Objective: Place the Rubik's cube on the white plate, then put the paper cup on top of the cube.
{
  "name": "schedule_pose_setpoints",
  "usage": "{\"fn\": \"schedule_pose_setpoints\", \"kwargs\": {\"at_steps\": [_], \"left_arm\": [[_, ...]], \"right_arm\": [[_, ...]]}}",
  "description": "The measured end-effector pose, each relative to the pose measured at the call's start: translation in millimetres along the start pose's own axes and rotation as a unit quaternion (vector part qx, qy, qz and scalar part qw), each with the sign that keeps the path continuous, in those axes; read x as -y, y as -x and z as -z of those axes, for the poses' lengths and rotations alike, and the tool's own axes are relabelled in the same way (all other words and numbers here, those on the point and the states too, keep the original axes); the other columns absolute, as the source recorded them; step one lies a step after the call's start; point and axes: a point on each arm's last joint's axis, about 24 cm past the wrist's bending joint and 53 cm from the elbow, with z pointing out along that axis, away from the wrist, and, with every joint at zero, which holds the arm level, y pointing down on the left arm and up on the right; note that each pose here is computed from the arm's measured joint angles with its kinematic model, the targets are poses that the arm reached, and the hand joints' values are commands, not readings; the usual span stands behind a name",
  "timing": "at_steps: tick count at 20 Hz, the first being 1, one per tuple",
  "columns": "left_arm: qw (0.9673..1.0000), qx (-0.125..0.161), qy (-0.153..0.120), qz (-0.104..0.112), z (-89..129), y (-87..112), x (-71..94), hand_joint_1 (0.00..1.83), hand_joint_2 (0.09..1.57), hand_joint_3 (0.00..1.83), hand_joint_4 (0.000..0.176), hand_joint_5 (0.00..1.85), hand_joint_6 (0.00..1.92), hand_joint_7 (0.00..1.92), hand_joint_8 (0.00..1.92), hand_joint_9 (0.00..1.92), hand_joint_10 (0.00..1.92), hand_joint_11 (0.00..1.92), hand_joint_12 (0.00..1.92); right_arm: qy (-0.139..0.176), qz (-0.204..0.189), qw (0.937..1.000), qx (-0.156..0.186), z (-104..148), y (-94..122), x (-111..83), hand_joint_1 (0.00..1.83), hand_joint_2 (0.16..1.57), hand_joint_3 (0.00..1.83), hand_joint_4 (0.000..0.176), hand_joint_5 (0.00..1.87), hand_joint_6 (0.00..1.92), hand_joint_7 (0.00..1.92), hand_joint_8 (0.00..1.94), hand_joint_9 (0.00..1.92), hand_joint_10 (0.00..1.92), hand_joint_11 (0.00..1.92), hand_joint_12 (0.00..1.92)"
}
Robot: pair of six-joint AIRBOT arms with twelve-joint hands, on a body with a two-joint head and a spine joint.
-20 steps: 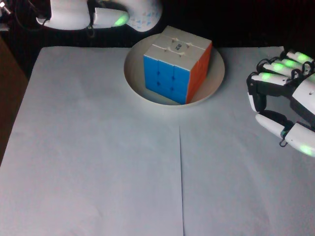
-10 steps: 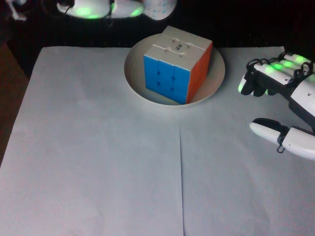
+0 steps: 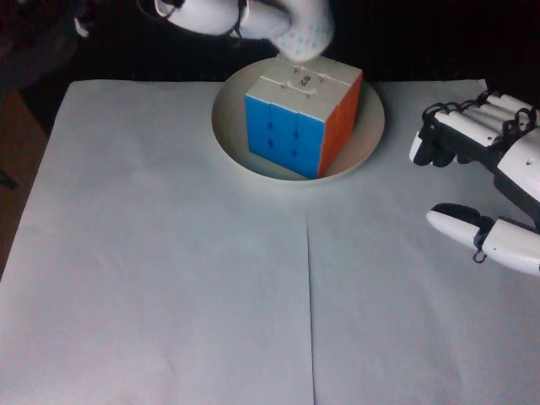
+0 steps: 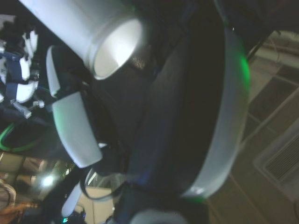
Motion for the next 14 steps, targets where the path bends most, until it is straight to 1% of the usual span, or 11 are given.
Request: {"fn": "schedule_pose_setpoints", "kwargs": {"at_steps": [2, 3, 4, 5, 6, 8, 9, 10, 11, 12, 14], "left_arm": [[0.9998, -0.015, 0.01, 0.007, -6, -8.3, -8.4, 0.94, 1.21, 0.21, 0.0, 0.64, 1.56, 0.37, 1.64, 0.43, 1.83, 0.53, 1.92], [0.9996, -0.018, 0.019, 0.014, -7, -8.8, -14.2, 0.93, 1.2, 0.25, 0.0, 0.62, 1.59, 0.33, 1.61, 0.37, 1.8, 0.44, 1.92], [0.9994, -0.022, 0.023, 0.011, -8, -10.8, -16.6, 0.97, 1.17, 0.26, 0.0, 0.64, 1.55, 0.32, 1.66, 0.37, 1.85, 0.47, 1.92], [0.9993, -0.025, 0.025, 0.008, -8, -12.7, -16.8, 0.98, 1.14, 0.34, 0.0, 0.64, 1.56, 0.29, 1.68, 0.36, 1.86, 0.5, 1.92], [0.9991, -0.032, 0.027, 0.0, -9, -16.7, -17.3, 0.97, 1.09, 0.48, 0.0, 0.63, 1.62, 0.23, 1.69, 0.26, 1.89, 0.43, 1.92], [0.9985, -0.041, 0.035, -0.007, -13, -22.6, -20.6, 0.99, 1.07, 0.52, 0.0, 0.64, 1.62, 0.28, 1.79, 0.37, 1.92, 0.54, 1.92], [0.9982, -0.045, 0.037, -0.01, -14, -24.6, -20.7, 1.0, 1.05, 0.53, 0.0, 0.65, 1.62, 0.29, 1.8, 0.37, 1.92, 0.56, 1.92], [0.9981, -0.047, 0.036, -0.015, -16, -25.1, -19.6, 1.03, 1.05, 0.52, 0.0, 0.65, 1.6, 0.37, 1.92, 0.55, 1.92, 0.76, 1.92], [0.998, -0.05, 0.034, -0.02, -16, -26.7, -18.3, 1.11, 0.8, 0.75, 0.0, 0.39, 1.71, 0.31, 1.81, 0.4, 1.92, 0.58, 1.92], [0.9979, -0.051, 0.034, -0.018, -17, -28.3, -17.9, 1.05, 0.75, 0.77, 0.0, 0.26, 1.63, 0.24, 1.38, 0.24, 1.54, 0.28, 1.92], [0.9978, -0.053, 0.035, -0.02, -18, -28.8, -17.5, 0.91, 1.0, 0.26, 0.025, 0.15, 1.18, 0.35, 0.62, 0.3, 0.93, 0.09, 1.74]], "right_arm": [[0.003, -0.001, 1.0, -0.001, 0, -1, -1.5, 0.8, 1.3, 0.0, 0.0, 0.1, 1.4, 0.26, 1.47, 0.24, 1.63, 0.03, 1.92], [0.003, -0.001, 1.0, -0.002, 0, -2, -1.6, 0.74, 1.32, 0.0, 0.0, 0.1, 1.41, 0.28, 1.4, 0.29, 1.62, 0.12, 1.92], [0.001, -0.002, 1.0, -0.001, 0, -1, -0.8, 0.78, 1.43, 0.0, 0.0, 0.42, 1.77, 0.29, 1.46, 0.29, 1.68, 0.12, 1.92], [-0.001, -0.003, 1.0, -0.001, 1, -1, 0.9, 0.82, 1.34, 0.0, 0.0, 0.17, 1.52, 0.27, 1.46, 0.29, 1.72, 0.2, 1.92], [-0.002, -0.002, 1.0, -0.003, 1, -2, 2.1, 0.84, 1.32, 0.0, 0.0, 0.11, 1.45, 0.27, 1.42, 0.33, 1.72, 0.29, 1.92], [-0.003, -0.002, 1.0, -0.004, 2, -3, 2.6, 0.78, 1.32, 0.0, 0.0, 0.1, 1.42, 0.31, 1.43, 0.3, 1.64, 0.08, 1.92], [-0.003, -0.002, 1.0, -0.004, 2, -3, 2.6, 0.76, 1.41, 0.0, 0.007, 0.36, 1.72, 0.32, 1.48, 0.29, 1.65, 0.07, 1.92], [-0.004, -0.002, 1.0, -0.004, 2, -3, 3.1, 0.87, 1.34, 0.0, 0.0, 0.17, 1.51, 0.28, 1.46, 0.3, 1.73, 0.23, 1.92], [-0.003, -0.002, 1.0, -0.004, 2, -3, 2.7, 0.88, 1.31, 0.0, 0.0, 0.12, 1.45, 0.26, 1.44, 0.31, 1.75, 0.29, 1.92], [-0.002, -0.003, 1.0, -0.003, 2, -3, 2.5, 0.8, 1.41, 0.0, 0.0, 0.36, 1.73, 0.28, 1.46, 0.33, 1.74, 0.29, 1.92], [-0.003, -0.003, 1.0, -0.003, 2, -3, 2.8, 0.77, 1.32, 0.0, 0.0, 0.12, 1.44, 0.32, 1.39, 0.34, 1.64, 0.17, 1.92]]}}
